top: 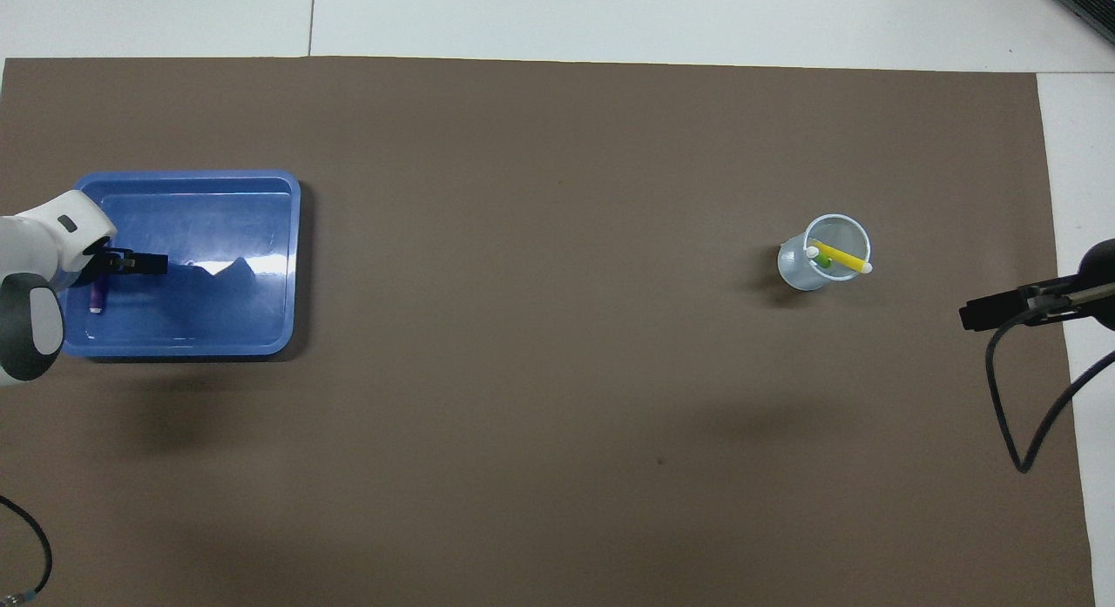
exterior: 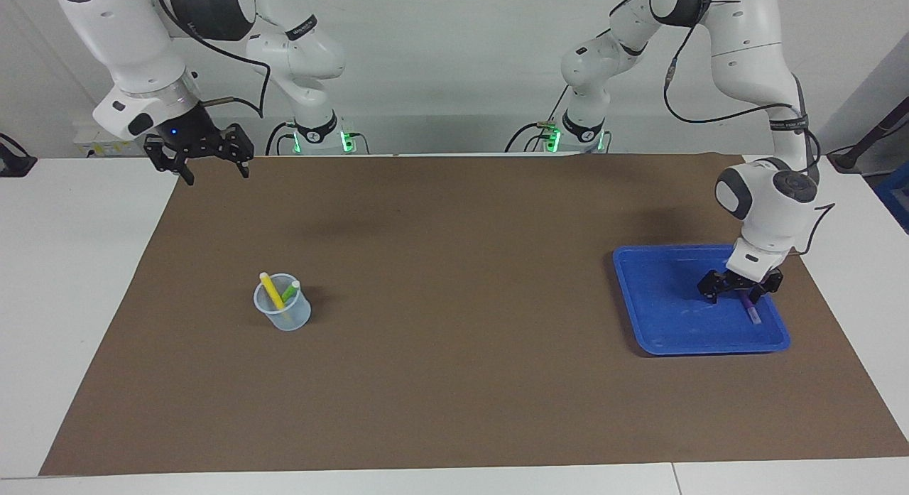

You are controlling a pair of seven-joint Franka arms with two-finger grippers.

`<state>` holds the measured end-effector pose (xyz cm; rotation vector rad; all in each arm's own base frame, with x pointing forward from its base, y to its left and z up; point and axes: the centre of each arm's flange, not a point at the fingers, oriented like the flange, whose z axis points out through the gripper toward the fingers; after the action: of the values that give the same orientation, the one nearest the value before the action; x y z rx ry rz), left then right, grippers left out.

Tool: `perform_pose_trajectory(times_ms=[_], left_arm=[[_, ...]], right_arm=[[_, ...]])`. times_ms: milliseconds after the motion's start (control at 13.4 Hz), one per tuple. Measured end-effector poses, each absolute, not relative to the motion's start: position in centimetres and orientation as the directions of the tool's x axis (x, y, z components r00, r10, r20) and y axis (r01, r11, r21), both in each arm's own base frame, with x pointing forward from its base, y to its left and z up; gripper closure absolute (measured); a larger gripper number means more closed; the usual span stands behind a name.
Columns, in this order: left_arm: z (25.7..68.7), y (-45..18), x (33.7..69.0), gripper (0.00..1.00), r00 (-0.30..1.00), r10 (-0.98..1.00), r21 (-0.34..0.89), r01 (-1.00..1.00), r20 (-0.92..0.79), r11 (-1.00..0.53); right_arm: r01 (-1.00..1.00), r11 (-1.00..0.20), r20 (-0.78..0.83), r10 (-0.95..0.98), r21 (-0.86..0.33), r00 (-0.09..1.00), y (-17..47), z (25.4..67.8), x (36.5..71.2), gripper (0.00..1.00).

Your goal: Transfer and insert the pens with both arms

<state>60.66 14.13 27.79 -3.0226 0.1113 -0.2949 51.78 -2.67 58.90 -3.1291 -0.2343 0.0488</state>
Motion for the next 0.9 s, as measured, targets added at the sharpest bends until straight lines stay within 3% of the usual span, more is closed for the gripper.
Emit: perform_pose_trajectory(times_ms=[448,896], left_arm=[[28.1,12.0,61.3,0.00,0.980,0.015,-0.074,0.030,0.198,-0.997],[31.4,7.6,63.9,0.00,0.986,0.049,-0.061,0.059,0.158,-0.996]], right_arm=[[0.149,-0.989,-0.031,0.149,-0.006,0.988,-2.7,58.9,51.8,0.00],[0.149,-0.989,-0.031,0.149,-0.006,0.988,-2.7,58.9,51.8,0.00]])
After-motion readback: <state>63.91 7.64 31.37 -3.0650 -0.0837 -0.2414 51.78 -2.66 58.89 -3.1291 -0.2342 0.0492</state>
